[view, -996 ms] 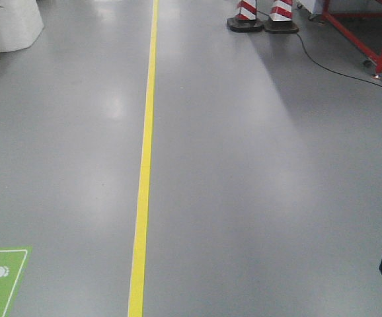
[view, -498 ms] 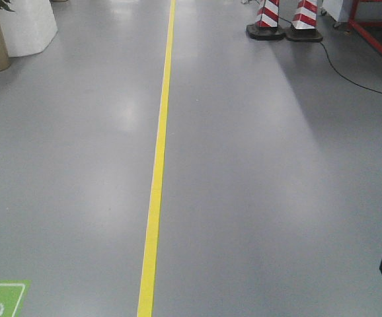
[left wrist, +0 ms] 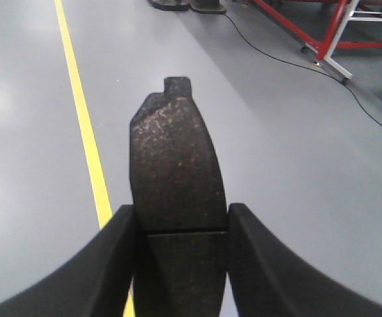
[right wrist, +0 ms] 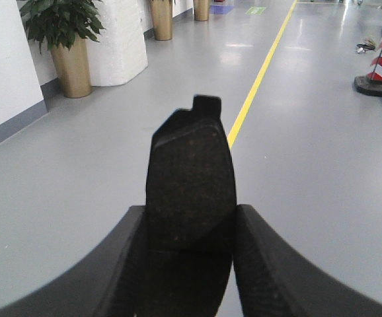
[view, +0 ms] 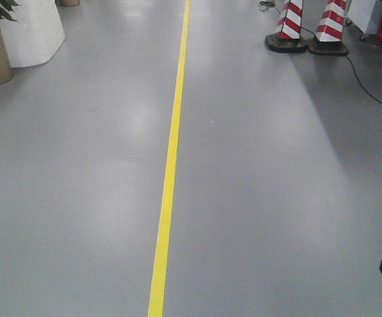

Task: Move and align brake pads A on conveyor
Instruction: 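Drive along the yellow floor line past the striped cones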

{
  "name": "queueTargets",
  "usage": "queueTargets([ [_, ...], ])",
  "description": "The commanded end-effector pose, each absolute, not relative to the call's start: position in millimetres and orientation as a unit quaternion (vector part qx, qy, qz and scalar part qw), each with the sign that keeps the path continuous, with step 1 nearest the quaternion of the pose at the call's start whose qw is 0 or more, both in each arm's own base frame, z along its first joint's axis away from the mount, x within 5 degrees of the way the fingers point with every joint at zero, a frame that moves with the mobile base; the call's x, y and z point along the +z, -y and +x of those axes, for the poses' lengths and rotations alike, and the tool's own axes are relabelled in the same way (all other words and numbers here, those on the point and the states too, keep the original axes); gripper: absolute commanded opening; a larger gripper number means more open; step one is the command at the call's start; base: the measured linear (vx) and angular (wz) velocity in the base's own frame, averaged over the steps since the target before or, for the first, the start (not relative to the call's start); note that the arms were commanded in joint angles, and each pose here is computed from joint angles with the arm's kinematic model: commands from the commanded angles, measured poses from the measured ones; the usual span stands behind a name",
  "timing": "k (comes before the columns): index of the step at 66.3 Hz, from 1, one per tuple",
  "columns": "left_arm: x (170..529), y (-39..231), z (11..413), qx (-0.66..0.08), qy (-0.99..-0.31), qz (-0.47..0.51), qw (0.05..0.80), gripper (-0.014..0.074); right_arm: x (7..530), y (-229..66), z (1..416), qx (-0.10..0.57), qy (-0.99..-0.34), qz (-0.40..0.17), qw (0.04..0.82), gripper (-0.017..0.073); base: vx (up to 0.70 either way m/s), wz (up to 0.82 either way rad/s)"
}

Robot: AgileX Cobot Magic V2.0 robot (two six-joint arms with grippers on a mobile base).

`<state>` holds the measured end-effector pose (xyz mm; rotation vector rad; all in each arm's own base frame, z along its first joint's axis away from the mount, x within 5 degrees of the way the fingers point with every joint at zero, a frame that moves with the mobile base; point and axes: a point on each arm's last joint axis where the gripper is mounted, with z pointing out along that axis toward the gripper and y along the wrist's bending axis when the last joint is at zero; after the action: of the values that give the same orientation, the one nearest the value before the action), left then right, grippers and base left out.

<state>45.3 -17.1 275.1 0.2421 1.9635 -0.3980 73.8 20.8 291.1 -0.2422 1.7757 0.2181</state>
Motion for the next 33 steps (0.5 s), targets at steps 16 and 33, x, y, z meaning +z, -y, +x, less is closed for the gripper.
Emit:
queueTargets([
  [16, 291.2, 18.7, 46.9, -0.183, -0.791, 0.103, 0.575, -0.0006, 309.0, -22.0, 74.4, 0.099, -0.732, -0.111, 0.665, -0.0004, 0.69, 0.04],
  [33, 291.2, 18.7, 46.9, -0.183, -0.791, 0.103, 0.575, -0.0006, 308.9, -22.1, 74.6, 0.099, -0.733, -0.111, 0.664, -0.0004, 0.69, 0.00],
])
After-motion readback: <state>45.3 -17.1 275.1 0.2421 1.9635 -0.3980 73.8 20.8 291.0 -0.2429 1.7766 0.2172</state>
